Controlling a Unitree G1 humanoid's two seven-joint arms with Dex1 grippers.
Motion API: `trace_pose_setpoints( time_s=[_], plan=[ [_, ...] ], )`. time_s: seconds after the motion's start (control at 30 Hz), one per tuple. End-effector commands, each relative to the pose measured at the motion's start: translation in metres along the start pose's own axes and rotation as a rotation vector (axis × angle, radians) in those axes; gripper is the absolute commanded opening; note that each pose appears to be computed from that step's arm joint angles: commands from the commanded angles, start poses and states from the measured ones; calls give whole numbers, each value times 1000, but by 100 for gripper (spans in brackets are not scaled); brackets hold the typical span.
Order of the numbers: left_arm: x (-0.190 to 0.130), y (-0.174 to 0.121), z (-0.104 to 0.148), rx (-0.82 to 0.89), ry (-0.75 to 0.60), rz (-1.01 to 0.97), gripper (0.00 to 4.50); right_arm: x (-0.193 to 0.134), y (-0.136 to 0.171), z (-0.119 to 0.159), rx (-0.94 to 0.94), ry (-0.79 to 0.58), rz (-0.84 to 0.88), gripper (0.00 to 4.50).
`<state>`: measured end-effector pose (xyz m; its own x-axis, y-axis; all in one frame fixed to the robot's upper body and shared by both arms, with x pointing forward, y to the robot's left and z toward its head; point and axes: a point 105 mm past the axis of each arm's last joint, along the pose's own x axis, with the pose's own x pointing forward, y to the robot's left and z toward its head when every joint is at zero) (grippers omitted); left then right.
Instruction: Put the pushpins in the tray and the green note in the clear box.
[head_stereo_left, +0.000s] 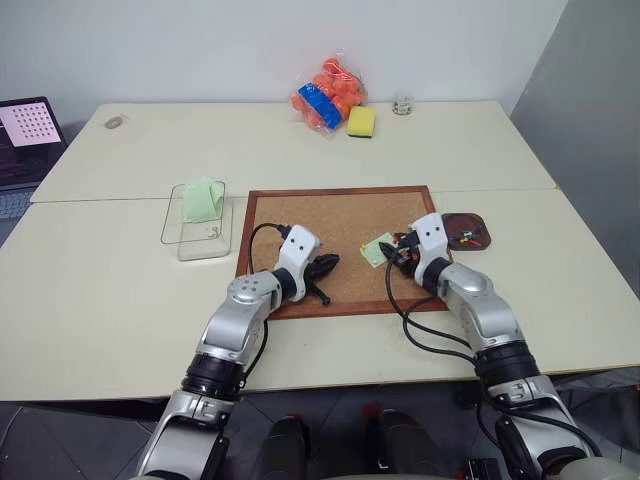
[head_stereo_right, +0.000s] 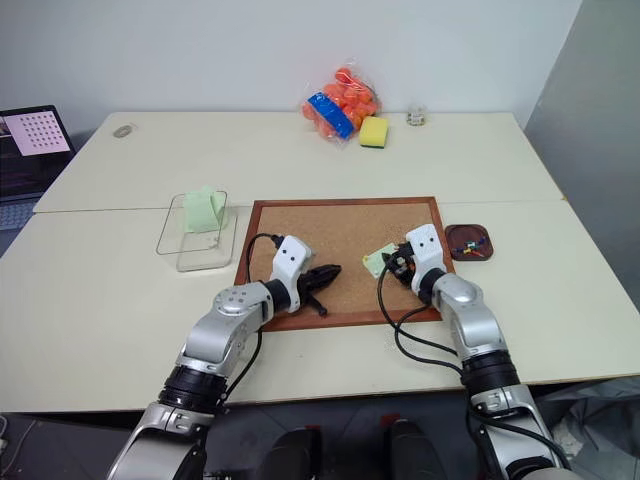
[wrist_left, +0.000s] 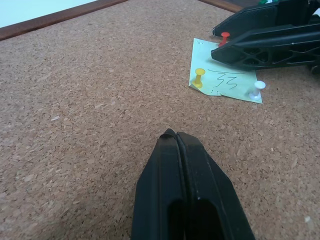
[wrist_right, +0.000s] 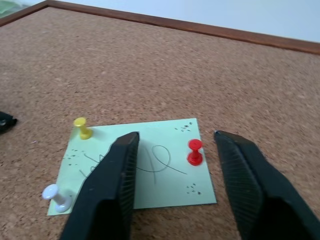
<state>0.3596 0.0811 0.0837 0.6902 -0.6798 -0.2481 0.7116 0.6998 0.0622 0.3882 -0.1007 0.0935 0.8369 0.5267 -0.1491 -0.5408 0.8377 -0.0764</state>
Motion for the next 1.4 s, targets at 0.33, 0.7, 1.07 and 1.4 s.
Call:
trace_pose_setpoints(
  time_s=[0.33,0.7,1.07,1.4],
  plan=[
    [2,-12,1,-21,8,-29,0,0,-6,11,-3,-52,-16,2],
    [0,-13,-1,-28,12,-26,0,-13,-10,47,-27,-248,-25,2],
    [0,-13,-1,-38,13,-21,0,-19,-14,49,-11,-259,-67,2],
    [1,-13,-1,-34,12,-21,0,-41,-93,29,80,-147,-495,2]
  ],
)
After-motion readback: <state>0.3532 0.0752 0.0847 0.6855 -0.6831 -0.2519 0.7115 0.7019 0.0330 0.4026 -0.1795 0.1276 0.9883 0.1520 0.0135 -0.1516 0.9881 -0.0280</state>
